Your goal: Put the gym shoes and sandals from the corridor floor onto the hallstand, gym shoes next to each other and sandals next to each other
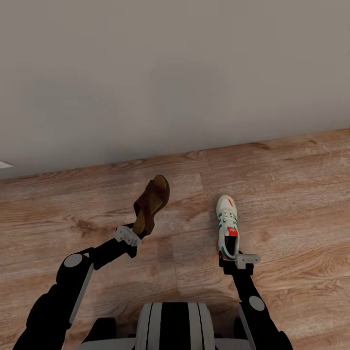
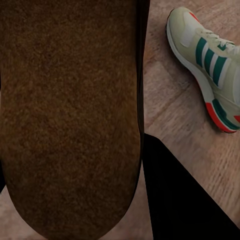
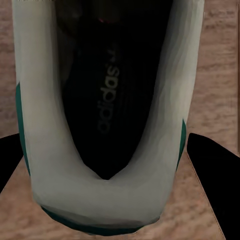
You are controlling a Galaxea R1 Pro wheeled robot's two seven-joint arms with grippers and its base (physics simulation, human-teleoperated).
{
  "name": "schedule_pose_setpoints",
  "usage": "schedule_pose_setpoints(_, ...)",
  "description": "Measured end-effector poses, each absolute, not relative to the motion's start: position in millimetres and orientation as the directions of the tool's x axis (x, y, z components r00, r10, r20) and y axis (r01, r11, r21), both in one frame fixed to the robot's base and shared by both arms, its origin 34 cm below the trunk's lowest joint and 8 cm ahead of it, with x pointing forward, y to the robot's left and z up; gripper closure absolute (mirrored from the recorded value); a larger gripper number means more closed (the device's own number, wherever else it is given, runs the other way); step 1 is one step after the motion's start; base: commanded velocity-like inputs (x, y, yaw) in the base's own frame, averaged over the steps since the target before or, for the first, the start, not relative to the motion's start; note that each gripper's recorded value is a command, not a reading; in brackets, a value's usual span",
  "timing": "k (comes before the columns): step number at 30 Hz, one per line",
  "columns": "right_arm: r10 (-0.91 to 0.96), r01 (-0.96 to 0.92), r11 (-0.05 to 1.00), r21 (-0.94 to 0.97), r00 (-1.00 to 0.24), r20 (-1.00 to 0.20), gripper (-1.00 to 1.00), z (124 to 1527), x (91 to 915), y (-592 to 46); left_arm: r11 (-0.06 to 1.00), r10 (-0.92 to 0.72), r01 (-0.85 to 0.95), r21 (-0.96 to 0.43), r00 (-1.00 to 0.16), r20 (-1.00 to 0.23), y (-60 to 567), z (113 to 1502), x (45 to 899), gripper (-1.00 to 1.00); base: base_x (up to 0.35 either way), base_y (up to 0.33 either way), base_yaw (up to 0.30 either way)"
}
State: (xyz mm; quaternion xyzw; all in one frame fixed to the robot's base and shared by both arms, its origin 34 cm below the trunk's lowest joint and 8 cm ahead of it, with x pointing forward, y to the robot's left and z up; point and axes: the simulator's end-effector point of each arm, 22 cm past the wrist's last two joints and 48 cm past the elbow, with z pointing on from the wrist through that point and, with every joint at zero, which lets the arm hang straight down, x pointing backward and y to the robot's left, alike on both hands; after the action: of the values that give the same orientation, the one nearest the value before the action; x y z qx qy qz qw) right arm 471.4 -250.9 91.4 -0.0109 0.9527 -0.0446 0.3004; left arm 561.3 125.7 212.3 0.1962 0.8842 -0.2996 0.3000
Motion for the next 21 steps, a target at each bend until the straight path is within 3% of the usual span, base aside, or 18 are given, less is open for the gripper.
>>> schedule_pose_setpoints(17,-0.047,0.013,0.996,-0.090,-0.775,-0.630,1.00,122.1,500.0,-248.9,0.767,0.182,0.532,-0.359,-0.717,-0.673,144.7,239.6,574.4,1.00,0.000,0.000,0.000)
schedule_pose_setpoints(21,-0.050,0.013,0.996,-0.094,-0.764,-0.643,1.00,130.2,505.4,-250.8,0.788,0.173,0.515,-0.338,-0.712,-0.681,158.5,246.2,578.8,1.00,0.000,0.000,-0.143)
